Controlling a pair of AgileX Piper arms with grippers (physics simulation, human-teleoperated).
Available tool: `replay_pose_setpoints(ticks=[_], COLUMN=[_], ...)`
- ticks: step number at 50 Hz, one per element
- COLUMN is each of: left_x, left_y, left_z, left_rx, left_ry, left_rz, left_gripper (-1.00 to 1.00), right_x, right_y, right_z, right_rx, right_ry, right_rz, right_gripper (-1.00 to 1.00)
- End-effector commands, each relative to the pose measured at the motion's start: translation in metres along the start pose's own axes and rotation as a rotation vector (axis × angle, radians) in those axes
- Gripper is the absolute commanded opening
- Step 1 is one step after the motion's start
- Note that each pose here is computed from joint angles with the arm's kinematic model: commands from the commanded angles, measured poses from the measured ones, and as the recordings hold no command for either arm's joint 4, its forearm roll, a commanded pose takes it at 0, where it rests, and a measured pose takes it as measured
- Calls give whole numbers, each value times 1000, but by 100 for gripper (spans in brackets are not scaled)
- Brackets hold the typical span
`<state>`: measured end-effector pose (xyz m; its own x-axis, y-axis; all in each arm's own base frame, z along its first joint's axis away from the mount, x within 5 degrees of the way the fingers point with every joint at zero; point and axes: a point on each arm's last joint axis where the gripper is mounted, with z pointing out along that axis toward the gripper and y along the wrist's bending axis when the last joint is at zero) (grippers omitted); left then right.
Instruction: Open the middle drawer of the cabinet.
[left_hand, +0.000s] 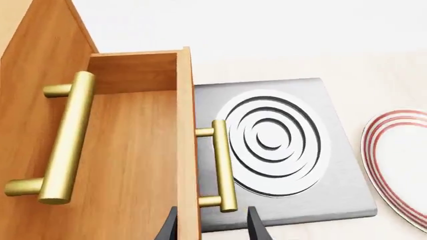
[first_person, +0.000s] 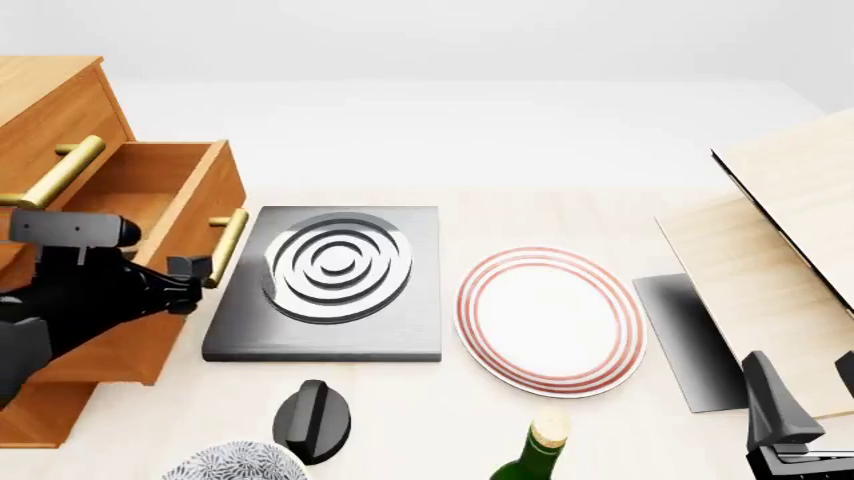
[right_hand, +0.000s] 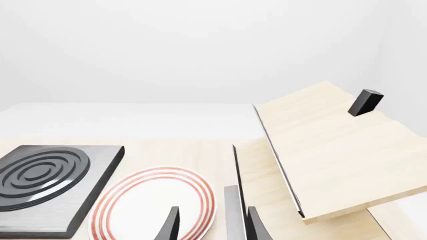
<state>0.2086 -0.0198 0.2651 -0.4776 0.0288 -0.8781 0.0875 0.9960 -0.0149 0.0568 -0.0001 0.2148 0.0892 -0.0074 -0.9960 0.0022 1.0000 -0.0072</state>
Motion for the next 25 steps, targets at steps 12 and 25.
replay_pose_setpoints(ticks=[12, 25], left_x=[14, 16], left_y=[-55, -109], left_z=[37, 64], left_rx=[195, 335], left_ry=[74, 122], left_rz=[133, 159], left_gripper=[100, 100], right_x=[0, 0], right_y=[0, 0], right_z=[0, 0], right_rx=[0, 0], right_ry=[0, 0], right_rz=[0, 0], right_gripper=[100, 100])
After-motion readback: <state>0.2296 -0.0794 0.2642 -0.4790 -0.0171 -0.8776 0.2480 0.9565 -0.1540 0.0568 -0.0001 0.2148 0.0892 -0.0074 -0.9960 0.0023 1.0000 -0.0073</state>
